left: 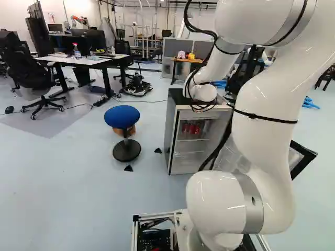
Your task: Grab a drink from the fridge
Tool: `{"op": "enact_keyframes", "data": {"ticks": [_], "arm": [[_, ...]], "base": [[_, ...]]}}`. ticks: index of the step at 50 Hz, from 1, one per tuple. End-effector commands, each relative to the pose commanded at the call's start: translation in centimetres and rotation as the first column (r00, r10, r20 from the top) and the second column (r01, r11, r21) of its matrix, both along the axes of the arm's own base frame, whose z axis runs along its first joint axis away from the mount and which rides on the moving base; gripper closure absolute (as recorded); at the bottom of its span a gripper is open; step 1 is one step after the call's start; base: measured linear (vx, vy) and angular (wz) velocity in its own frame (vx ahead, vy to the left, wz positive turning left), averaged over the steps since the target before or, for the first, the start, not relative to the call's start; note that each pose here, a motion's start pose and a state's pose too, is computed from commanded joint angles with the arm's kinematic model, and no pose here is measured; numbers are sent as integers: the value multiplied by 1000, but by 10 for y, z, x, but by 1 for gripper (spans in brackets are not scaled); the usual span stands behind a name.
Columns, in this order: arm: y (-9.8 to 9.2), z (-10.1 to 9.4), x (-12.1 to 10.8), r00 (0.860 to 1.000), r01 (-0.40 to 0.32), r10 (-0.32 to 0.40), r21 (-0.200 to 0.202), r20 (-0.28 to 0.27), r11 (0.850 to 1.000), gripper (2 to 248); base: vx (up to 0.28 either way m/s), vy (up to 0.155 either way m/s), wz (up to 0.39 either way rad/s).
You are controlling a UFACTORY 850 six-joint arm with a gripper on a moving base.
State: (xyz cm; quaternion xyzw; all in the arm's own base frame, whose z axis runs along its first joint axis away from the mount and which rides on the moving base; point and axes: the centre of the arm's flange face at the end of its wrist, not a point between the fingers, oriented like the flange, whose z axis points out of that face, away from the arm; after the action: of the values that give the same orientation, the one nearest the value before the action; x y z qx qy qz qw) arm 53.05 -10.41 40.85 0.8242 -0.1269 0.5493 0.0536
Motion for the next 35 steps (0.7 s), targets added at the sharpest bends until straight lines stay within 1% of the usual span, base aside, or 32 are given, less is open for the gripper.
{"op": "enact_keyframes", "data": {"ticks": [4, 5, 22, 35], "arm": [[0, 0, -3, 1000, 0, 0, 0, -1, 1000, 30], [1, 0, -5, 1000, 1, -1, 0, -2, 1000, 3], [2, 2, -36, 1000, 8, -8, 3, -14, 1000, 3], [-4, 3, -60, 999, 31, -31, 4, -20, 1000, 3]], "base": [[0, 0, 0], [0, 0, 0], [0, 0, 0], [0, 0, 0]]}}
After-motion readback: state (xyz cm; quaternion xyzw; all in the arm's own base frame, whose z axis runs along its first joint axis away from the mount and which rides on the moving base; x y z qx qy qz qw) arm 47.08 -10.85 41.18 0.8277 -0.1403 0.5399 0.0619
